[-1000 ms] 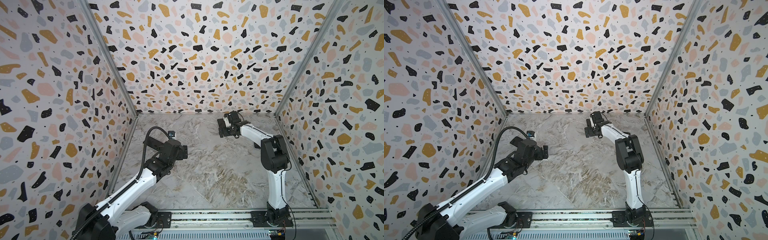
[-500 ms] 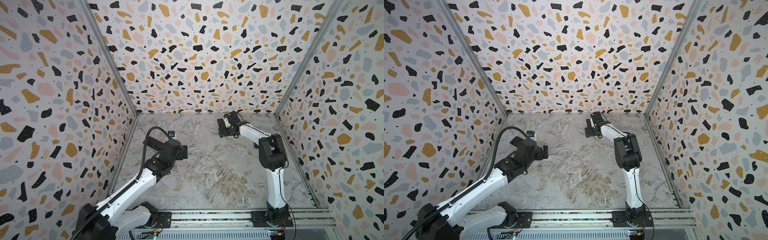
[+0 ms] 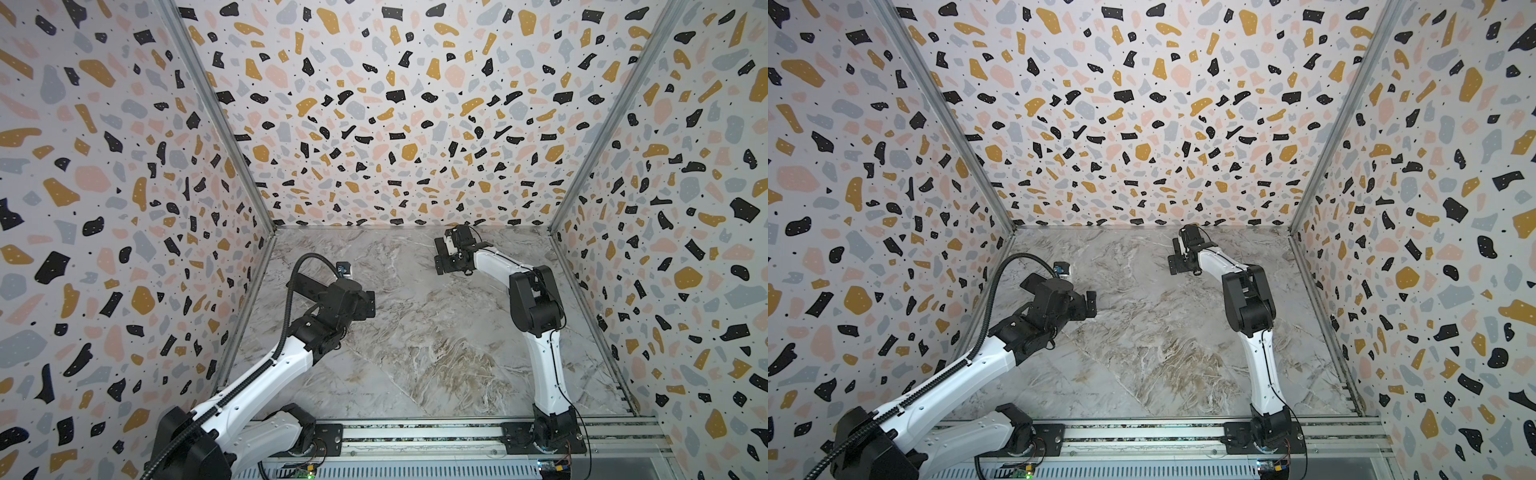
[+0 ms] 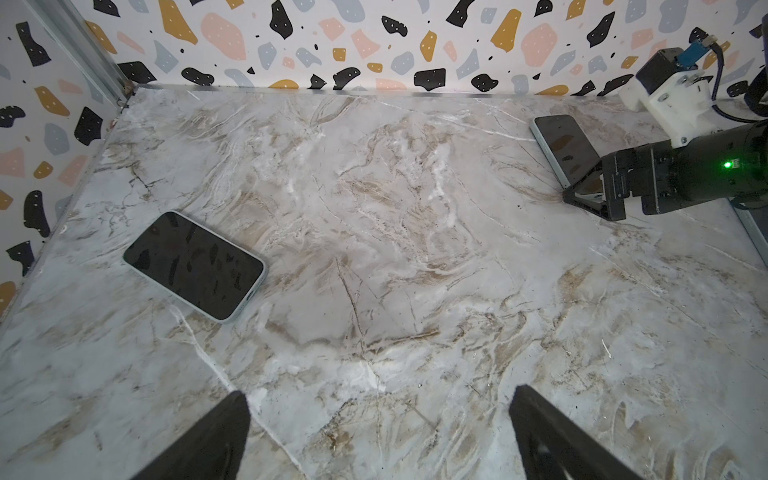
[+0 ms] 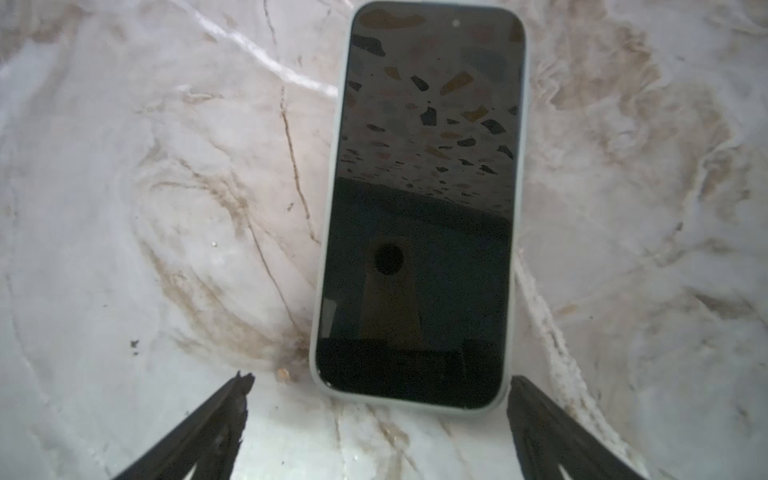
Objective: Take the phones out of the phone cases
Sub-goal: 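Lower the right gripper and grasp the cased phone's near end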
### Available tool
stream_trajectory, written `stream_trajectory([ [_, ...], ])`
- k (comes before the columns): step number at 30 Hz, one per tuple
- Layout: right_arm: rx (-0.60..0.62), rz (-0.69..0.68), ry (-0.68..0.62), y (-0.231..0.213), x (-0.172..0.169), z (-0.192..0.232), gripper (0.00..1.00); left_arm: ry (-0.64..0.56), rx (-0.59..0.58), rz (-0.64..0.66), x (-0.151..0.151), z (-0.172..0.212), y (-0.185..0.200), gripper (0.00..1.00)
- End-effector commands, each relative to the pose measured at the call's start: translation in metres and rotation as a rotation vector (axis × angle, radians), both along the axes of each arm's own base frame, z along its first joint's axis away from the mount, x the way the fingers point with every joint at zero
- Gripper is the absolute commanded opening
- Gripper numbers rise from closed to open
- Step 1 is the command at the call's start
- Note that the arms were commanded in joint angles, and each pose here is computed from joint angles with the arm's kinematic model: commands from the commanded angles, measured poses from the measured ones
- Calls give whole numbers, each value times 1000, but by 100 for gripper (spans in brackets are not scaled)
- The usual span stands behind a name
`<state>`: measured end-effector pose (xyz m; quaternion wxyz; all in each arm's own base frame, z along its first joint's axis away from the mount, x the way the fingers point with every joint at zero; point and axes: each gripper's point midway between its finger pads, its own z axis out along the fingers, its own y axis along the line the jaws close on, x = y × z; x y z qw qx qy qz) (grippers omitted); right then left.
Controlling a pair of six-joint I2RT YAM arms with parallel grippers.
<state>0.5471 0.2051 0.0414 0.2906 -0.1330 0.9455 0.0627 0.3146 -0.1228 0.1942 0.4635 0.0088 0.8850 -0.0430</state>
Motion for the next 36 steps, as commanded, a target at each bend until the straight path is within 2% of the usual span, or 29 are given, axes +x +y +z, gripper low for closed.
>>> stream_trajectory([
  [1, 6, -24, -24, -2, 9, 14, 99, -11, -8, -12, -1, 1, -2, 100],
  [11, -2, -64, -21, -5, 23, 2, 100, -9, -9, -15, -1, 0, -3, 100],
  [25, 13, -96, -35, -8, 55, 4, 94, -16, -9, -7, -1, 1, -1, 100],
  [36, 39, -84, -43, -1, 63, 1, 90, -22, -16, -5, -3, 3, 0, 100],
])
